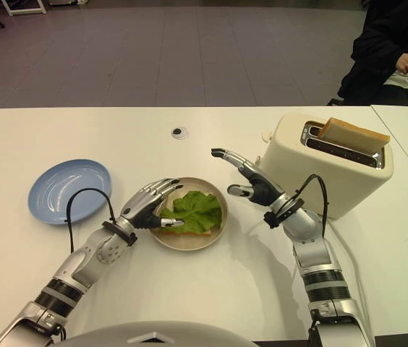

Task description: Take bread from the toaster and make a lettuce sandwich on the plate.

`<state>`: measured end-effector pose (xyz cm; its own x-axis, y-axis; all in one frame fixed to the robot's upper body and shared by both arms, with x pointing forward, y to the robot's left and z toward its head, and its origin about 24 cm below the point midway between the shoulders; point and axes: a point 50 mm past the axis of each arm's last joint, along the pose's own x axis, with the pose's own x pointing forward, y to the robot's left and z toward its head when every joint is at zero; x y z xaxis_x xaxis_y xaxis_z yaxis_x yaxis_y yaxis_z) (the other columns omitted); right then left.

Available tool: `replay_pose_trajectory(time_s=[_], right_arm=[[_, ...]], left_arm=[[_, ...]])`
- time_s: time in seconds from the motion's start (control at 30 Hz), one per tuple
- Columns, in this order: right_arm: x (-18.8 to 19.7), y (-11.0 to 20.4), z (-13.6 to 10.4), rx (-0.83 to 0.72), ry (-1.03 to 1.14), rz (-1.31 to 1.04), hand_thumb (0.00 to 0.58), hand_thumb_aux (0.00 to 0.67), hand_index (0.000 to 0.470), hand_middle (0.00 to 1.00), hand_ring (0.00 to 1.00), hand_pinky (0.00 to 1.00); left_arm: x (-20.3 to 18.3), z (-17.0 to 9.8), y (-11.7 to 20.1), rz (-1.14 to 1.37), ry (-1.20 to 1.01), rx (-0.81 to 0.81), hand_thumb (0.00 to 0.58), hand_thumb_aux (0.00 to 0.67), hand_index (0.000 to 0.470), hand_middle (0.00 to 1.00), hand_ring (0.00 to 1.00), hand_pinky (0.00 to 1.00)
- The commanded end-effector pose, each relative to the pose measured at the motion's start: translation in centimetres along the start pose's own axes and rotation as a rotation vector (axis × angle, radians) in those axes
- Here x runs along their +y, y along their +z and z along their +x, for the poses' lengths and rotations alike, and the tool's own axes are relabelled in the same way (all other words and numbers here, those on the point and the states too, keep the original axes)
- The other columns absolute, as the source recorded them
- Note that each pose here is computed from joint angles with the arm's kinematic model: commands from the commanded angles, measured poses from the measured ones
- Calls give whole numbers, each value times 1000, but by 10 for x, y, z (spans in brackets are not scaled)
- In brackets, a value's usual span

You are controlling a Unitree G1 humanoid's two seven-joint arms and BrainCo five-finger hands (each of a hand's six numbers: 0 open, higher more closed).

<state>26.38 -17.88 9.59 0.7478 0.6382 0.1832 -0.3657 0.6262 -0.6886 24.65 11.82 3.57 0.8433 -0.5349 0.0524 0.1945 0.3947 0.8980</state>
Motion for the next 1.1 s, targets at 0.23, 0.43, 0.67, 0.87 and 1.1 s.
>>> replay_pose_trajectory(time_s=[0.23, 0.43, 0.67, 0.87, 1.1], right_arm=[[-2, 3, 4, -22, 25, -44, 0, 0, 0, 0, 0, 0], [-102, 34, -11, -25, -114, -490, 0, 0, 0, 0, 0, 0], [-209, 1, -64, 435, -180, -850, 0, 0, 0, 0, 0, 0], [-206, -37, -84, 612, -158, -796, 27, 16, 11, 0, 0, 0], [-189, -49, -79, 587, -106, -728, 538, 489, 343, 0, 0, 0]], left_arm=[[8, -6, -1, 28, 15, 13, 0, 0, 0, 0, 0, 0], [39, -28, 28, -390, 225, -42, 0, 0, 0, 0, 0, 0], [47, -56, 50, -843, 329, -123, 0, 0, 0, 0, 0, 0], [43, -56, 54, -885, 298, -142, 0, 0, 0, 0, 0, 0], [42, -56, 54, -893, 287, -145, 0, 0, 0, 0, 0, 0]])
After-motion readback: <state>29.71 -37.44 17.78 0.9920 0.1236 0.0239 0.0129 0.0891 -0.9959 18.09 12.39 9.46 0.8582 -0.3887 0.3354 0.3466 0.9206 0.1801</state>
